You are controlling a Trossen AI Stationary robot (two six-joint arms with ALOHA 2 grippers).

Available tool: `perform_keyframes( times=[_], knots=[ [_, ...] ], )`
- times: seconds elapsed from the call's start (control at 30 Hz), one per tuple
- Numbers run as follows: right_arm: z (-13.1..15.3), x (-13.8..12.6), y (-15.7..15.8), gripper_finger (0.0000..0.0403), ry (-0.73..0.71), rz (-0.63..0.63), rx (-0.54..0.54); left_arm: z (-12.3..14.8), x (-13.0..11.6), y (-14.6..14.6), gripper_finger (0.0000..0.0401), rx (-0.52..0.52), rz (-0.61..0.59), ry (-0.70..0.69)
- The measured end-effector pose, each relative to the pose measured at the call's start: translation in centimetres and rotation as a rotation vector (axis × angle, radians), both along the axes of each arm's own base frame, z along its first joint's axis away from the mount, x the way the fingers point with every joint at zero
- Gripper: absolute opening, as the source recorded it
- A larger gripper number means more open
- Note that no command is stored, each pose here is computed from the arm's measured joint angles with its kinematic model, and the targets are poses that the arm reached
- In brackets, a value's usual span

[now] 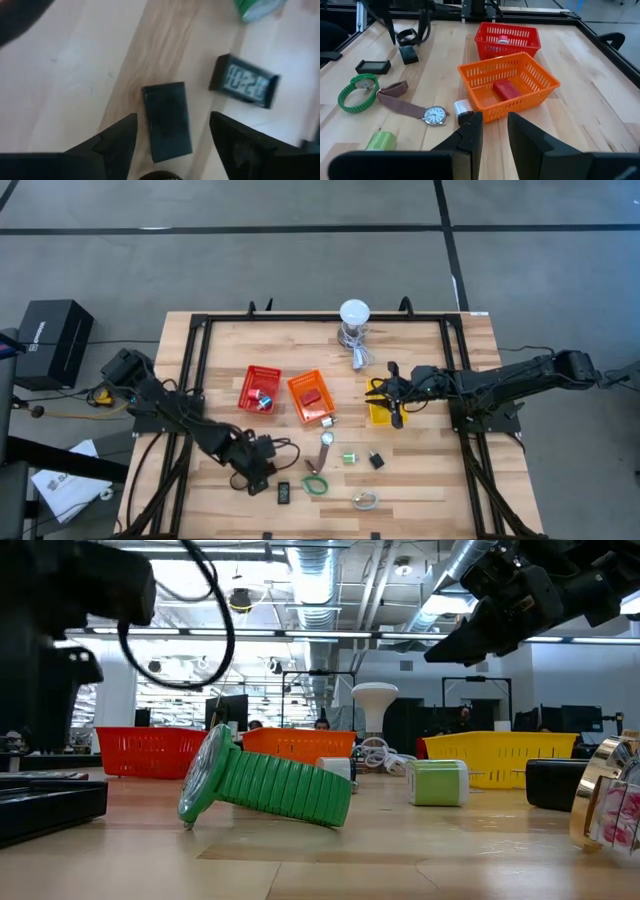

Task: Pick & Place Office items
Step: Put the top black digital clock into the orange bin

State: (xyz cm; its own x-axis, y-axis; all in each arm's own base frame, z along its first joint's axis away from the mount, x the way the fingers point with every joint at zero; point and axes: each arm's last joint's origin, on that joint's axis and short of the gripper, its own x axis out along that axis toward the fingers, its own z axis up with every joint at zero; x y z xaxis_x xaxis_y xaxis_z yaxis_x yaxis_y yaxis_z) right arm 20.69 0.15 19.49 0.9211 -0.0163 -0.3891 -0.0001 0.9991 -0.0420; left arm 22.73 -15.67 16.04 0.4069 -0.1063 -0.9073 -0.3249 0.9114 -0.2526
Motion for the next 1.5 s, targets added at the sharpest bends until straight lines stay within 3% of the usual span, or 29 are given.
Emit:
perform_keyframes(
  times=[0.2,0.43,0.57,0.87,0.97,1.1,1.27,1.5],
  knots=[
    [0.0,0.0,0.0,0.0082,-0.004,0.000,0.000,-2.1,0.1,-0.9,0.0274,0.039,-0.021,0.045],
    [0.0,0.0,0.0,0.0082,-0.005,0.000,0.000,-2.7,0.2,-1.0,0.0271,0.073,-0.014,0.045],
    [0.0,0.0,0.0,0.0082,-0.005,-0.001,0.000,-2.7,0.2,-1.0,0.0250,0.083,-0.010,0.042],
    [0.0,0.0,0.0,0.0082,-0.005,0.000,0.000,-2.8,0.3,-0.8,0.0156,0.100,-0.001,0.037],
    [0.0,0.0,0.0,0.0082,-0.005,0.000,0.000,-2.8,0.4,-0.8,0.0149,0.120,0.011,0.012],
    [0.0,0.0,0.0,0.0082,-0.005,-0.006,0.016,-2.8,0.8,-0.5,0.0172,0.152,0.031,-0.029],
    [0.0,0.0,0.0,0.0082,-0.005,-0.013,0.032,-1.7,2.3,0.9,0.0170,0.184,0.015,-0.133],
    [0.0,0.0,0.0,0.0082,-0.005,-0.013,0.032,2.6,4.3,5.9,0.0155,0.407,0.036,-0.338]
  ],
)
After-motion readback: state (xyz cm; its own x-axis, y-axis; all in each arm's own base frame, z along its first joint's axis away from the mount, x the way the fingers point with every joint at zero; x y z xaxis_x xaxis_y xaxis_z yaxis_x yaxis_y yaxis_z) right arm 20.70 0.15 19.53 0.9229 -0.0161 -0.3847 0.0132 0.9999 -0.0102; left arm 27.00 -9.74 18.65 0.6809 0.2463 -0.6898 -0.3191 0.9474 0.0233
